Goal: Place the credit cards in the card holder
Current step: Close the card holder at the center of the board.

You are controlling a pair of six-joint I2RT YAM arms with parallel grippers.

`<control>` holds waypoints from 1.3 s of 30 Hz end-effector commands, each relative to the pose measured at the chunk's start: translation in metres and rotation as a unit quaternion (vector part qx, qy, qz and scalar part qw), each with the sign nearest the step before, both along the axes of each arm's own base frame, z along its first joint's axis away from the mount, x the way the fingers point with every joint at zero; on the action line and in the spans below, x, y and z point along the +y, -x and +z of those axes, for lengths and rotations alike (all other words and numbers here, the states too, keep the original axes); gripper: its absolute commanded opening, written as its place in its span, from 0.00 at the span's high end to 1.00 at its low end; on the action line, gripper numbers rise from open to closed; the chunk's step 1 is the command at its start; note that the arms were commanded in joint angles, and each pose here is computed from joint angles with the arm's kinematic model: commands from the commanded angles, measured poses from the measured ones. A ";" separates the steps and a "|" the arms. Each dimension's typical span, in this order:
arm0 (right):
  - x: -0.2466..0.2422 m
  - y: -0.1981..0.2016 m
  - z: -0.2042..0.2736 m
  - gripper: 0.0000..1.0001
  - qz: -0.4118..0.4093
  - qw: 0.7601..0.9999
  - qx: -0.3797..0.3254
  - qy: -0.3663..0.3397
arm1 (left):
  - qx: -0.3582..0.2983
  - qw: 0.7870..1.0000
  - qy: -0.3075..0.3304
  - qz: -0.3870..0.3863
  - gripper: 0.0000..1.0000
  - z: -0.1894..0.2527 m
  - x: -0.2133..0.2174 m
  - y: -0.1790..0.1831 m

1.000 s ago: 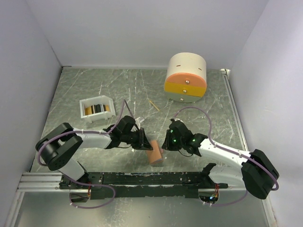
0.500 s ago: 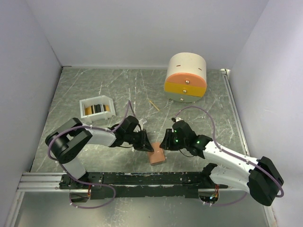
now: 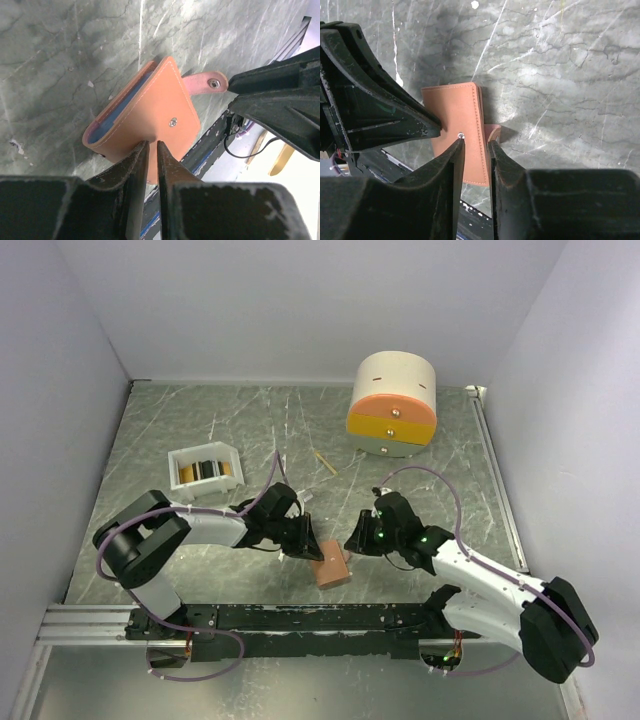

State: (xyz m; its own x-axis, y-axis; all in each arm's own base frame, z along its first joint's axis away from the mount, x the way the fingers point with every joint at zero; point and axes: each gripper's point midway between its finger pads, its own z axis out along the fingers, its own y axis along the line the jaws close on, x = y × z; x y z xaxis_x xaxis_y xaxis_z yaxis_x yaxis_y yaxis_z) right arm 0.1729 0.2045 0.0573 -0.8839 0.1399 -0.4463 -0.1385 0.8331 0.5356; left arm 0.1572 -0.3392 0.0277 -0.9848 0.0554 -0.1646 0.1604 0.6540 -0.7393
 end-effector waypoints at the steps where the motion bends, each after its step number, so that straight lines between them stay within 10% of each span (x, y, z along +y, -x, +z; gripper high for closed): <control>1: 0.002 -0.001 0.000 0.73 0.004 1.000 0.006 -0.025 | -0.025 0.997 -0.064 0.021 0.75 -0.015 0.019 -0.007; 19: -0.010 -0.004 -0.006 0.76 0.010 1.000 0.014 -0.025 | -0.011 0.999 0.031 -0.019 0.67 0.019 -0.009 0.007; 39: 0.020 0.014 -0.011 0.76 0.077 0.988 0.045 -0.123 | -0.013 0.998 -0.066 -0.013 0.71 -0.019 0.008 0.006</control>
